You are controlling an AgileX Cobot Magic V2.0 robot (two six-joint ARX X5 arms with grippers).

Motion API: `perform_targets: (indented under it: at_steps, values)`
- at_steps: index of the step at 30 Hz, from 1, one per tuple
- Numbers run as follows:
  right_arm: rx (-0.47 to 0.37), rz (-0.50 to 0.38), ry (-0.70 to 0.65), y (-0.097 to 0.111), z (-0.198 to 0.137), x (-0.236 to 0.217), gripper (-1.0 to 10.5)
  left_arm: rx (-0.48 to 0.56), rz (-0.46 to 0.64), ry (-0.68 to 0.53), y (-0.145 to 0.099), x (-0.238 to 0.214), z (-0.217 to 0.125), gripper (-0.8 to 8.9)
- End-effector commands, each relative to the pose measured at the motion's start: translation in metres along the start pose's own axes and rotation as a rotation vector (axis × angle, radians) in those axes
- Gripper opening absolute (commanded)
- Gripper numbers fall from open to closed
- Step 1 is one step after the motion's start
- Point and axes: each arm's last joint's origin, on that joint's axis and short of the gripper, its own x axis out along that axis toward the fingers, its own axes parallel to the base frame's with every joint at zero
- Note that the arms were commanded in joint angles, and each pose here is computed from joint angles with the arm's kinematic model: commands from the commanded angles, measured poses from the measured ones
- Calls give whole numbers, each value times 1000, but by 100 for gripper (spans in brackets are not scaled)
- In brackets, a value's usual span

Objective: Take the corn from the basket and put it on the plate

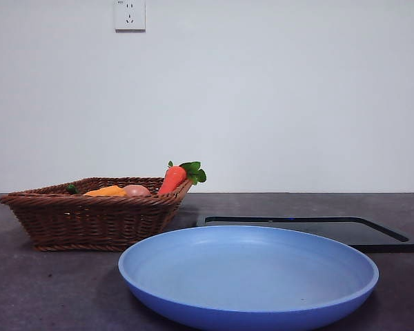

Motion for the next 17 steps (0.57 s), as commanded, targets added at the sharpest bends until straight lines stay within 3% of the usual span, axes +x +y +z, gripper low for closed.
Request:
perform_targets:
  at_steps: [1, 11, 17]
  values:
    - [114, 0, 1, 0, -2, 0, 2, -116, 13, 61, 2, 1, -9, 4]
    - [317, 23, 14, 1, 0, 0, 2, -255, -67, 58, -3, -2, 0, 4]
    - [337, 18, 22, 3, 23, -7, 2, -271, -117, 4, -11, -15, 28, 5]
